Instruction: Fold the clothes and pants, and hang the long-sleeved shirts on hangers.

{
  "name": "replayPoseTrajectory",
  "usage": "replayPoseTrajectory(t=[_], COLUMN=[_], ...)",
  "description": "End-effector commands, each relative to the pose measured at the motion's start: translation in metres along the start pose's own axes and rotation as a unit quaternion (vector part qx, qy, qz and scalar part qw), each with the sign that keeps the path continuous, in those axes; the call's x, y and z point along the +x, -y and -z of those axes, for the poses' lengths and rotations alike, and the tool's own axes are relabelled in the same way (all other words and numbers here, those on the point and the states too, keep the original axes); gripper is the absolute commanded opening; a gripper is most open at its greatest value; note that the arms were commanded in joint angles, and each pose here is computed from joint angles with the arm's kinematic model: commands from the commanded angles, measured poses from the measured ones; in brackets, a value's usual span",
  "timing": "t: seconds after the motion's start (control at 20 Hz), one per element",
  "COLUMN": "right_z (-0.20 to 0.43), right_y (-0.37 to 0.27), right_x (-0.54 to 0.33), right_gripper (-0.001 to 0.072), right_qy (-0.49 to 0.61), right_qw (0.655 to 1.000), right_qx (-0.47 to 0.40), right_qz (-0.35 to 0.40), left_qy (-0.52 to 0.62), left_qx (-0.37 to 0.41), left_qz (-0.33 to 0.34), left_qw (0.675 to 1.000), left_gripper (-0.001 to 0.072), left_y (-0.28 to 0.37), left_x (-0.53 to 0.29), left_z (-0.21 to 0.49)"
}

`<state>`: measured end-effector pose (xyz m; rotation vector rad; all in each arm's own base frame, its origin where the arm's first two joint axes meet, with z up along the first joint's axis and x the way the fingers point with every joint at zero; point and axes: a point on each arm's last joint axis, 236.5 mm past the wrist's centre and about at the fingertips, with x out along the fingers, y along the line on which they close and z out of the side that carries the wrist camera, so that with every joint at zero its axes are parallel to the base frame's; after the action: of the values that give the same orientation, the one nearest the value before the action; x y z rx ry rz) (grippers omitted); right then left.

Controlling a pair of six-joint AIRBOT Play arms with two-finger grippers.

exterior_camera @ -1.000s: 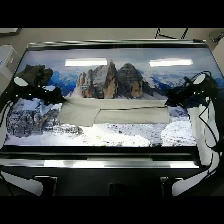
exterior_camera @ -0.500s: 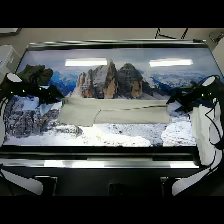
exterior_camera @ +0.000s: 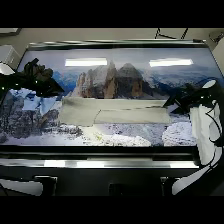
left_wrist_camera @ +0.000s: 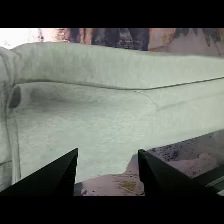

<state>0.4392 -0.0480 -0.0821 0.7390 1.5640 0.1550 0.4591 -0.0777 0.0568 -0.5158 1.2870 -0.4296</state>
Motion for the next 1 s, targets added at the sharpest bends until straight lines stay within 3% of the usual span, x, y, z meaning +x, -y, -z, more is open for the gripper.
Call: replayPoseTrajectory(t=[0.0, 0.2, 0.45, 0.5, 0.55, 0.6, 0.65, 0.75, 0.8, 0.85, 0.9, 0.95], right_z=[0.001, 0.011, 0.002, -0.001, 0.001, 0.005, 0.013, 0.025, 0.03, 0.036, 0.043, 0.052], right_y=[0.02, 0.032, 0.003, -0.005, -0.012, -0.02, -0.03, -0.059, -0.074, -0.09, -0.107, -0.125], right_x=[-0.028, -0.024, 0.027, 0.033, 0.037, 0.041, 0.041, 0.026, 0.012, -0.007, -0.026, -0.043], right_gripper=[0.0714, 0.0713, 0.0706, 0.0663, 0.049, 0.0213, 0.0039, 0.0036, 0.0036, 0.0036, 0.0036, 0.0036], right_qy=[0.014, -0.003, 0.007, 0.012, 0.009, 0.0, -0.012, -0.023, -0.017, -0.005, 0.011, 0.024], right_qw=[1.0, 0.999, 1.0, 1.0, 1.0, 1.0, 0.999, 0.997, 0.996, 0.994, 0.992, 0.989], right_qx=[0.01, 0.029, -0.007, -0.017, -0.021, -0.028, -0.032, -0.051, -0.062, -0.077, -0.095, -0.112], right_qz=[-0.012, -0.017, 0.002, 0.005, 0.006, 0.004, -0.006, -0.051, -0.067, -0.077, -0.085, -0.092], left_qy=[0.019, 0.022, 0.01, 0.009, 0.012, 0.02, 0.03, 0.054, 0.063, 0.063, 0.055, 0.036], left_qx=[0.025, 0.031, 0.046, 0.053, 0.059, 0.067, 0.074, 0.089, 0.095, 0.101, 0.107, 0.115], left_qz=[0.003, 0.005, 0.016, 0.018, 0.019, 0.02, 0.022, 0.027, 0.029, 0.031, 0.032, 0.034], left_qw=[1.0, 0.999, 0.999, 0.998, 0.998, 0.997, 0.997, 0.994, 0.993, 0.992, 0.992, 0.992], left_gripper=[0.0441, 0.0441, 0.044, 0.044, 0.0441, 0.0441, 0.0441, 0.0438, 0.0384, 0.0233, 0.0128, 0.0105], left_y=[0.021, 0.029, 0.048, 0.054, 0.06, 0.068, 0.075, 0.094, 0.103, 0.112, 0.121, 0.13], left_x=[-0.016, -0.019, -0.008, -0.004, 0.0, 0.006, 0.013, 0.037, 0.054, 0.074, 0.101, 0.13], left_z=[0.001, 0.001, 0.008, 0.009, 0.008, 0.005, 0.0, -0.009, -0.01, -0.006, 0.005, 0.021])
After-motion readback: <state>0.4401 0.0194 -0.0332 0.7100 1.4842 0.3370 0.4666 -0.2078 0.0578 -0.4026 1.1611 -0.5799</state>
